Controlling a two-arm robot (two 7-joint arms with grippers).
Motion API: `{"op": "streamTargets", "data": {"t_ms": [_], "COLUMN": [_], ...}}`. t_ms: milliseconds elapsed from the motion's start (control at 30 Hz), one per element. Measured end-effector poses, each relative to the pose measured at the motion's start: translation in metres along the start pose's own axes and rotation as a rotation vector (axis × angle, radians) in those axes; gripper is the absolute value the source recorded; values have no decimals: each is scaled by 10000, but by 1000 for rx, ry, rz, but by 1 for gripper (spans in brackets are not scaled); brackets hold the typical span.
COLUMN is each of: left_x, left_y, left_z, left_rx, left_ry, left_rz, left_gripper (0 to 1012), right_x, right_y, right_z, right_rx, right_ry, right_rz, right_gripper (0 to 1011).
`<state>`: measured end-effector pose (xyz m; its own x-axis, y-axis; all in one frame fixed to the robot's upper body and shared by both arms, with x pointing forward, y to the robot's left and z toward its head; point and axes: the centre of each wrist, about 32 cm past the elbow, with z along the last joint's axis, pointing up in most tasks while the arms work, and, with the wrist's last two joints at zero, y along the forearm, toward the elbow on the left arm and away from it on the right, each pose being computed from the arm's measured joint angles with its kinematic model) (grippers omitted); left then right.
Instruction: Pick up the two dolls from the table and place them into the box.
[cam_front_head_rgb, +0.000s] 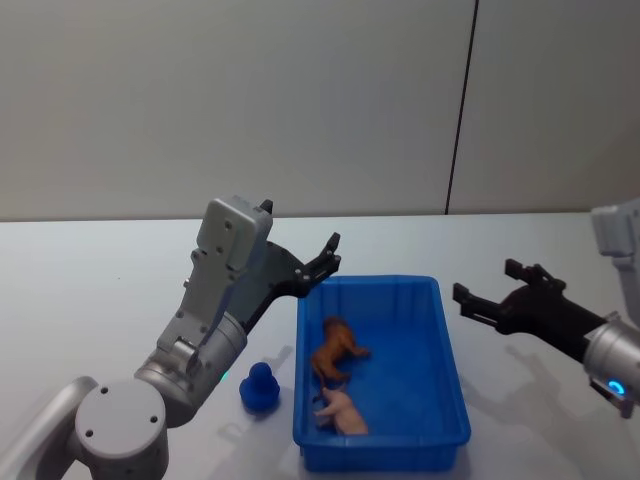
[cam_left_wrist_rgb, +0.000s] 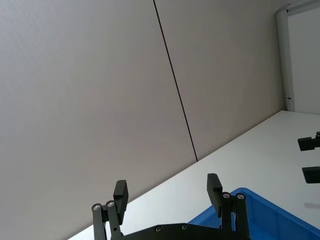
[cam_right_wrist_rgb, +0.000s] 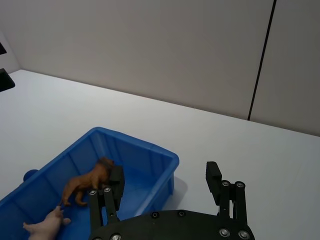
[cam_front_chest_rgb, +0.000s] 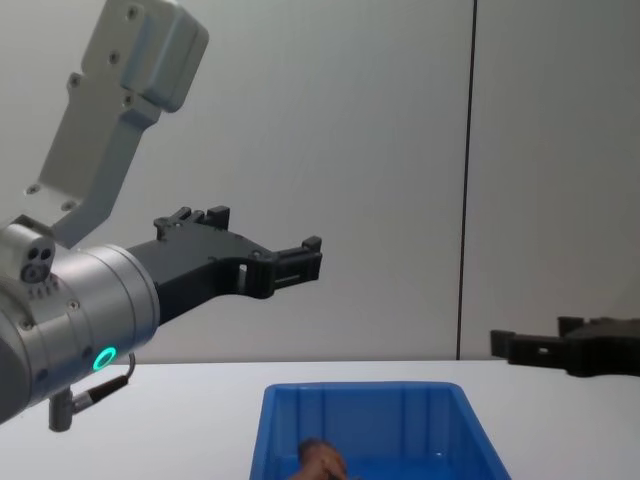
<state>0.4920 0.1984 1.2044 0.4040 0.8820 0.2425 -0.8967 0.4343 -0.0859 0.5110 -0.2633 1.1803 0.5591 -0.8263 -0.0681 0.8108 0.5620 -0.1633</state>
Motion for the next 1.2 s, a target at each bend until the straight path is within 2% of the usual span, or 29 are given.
{"op": "streamTargets", "data": {"t_ms": [333,633,833,1067,1100,1200], "left_x": [0,11,23,46,46,59], "left_y": [9,99,227,446,446,548], "left_z": [-5,2,-21,-96,-96,-147], "left_rx": [4,34,70,126,126,153], "left_ry": [-2,-17,-7,33,33,56], "left_rz": [1,22,42,64,64,68], "left_gripper": [1001,1001,1001,1001,1001,1001], "right_x": [87,122,136,145,146,149], "right_y": [-131,-185,-207,-221,-223,-227], "right_z": [-8,-12,-11,-11,-11,-11], "right_rx": [-2,-4,-4,-4,-4,-4], "right_ry": [-7,-10,-11,-12,-12,-13], "right_rz": [-6,-9,-10,-11,-11,-11], "right_gripper": [1001,1001,1001,1001,1001,1001]}}
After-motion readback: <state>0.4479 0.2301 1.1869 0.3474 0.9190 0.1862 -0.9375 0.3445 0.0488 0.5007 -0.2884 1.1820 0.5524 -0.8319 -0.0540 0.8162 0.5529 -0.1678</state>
